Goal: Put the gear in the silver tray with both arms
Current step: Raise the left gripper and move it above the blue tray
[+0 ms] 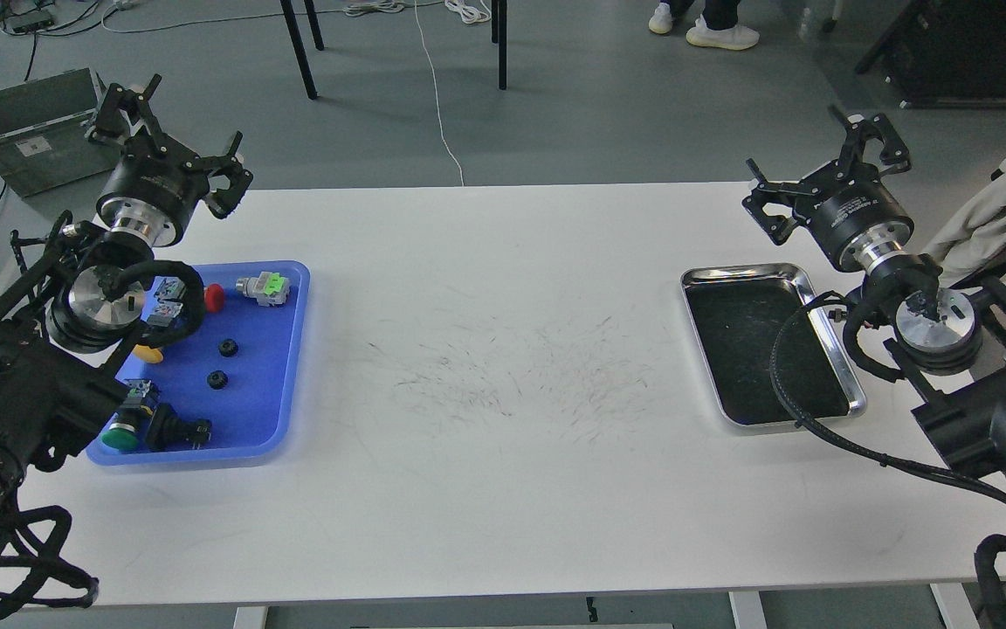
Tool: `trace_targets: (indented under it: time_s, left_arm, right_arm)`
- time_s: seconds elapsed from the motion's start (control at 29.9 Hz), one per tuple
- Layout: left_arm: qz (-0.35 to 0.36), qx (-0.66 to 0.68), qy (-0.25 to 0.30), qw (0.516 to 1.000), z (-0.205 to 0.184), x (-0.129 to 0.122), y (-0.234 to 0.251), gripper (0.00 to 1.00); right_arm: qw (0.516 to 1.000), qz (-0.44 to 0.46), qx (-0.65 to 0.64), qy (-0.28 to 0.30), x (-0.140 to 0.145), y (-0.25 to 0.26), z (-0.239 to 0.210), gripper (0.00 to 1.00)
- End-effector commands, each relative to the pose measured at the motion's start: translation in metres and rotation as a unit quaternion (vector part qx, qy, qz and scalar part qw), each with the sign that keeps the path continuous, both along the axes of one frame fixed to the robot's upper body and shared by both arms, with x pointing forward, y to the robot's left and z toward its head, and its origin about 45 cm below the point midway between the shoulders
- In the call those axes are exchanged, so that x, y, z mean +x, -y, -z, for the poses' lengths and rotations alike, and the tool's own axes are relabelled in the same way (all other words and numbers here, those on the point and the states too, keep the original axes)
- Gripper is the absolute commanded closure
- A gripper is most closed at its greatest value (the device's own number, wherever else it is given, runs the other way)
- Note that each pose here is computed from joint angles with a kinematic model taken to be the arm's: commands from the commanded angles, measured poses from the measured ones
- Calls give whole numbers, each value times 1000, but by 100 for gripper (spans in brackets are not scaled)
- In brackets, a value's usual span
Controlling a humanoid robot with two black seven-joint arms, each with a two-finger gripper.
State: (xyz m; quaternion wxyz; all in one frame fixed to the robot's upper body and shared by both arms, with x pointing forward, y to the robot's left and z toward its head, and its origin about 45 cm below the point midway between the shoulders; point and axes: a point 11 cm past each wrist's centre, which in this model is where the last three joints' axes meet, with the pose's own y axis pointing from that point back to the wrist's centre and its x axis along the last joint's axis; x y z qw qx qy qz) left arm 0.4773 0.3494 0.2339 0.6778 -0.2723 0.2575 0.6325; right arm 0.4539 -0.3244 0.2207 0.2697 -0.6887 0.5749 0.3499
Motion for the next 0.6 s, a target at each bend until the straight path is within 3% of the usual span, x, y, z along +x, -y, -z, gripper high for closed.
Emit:
trace_targets:
  time_s: [0.0, 0.57]
  left_arm:
    - [-5, 1, -4, 1000, 1, 0, -1, 1]
    - [-41, 15, -17, 999, 6, -1, -28, 1]
  right_arm:
    - [1000, 0, 0, 0, 0, 0, 0, 1]
    - [1000, -1, 1, 2, 2, -2, -2, 1]
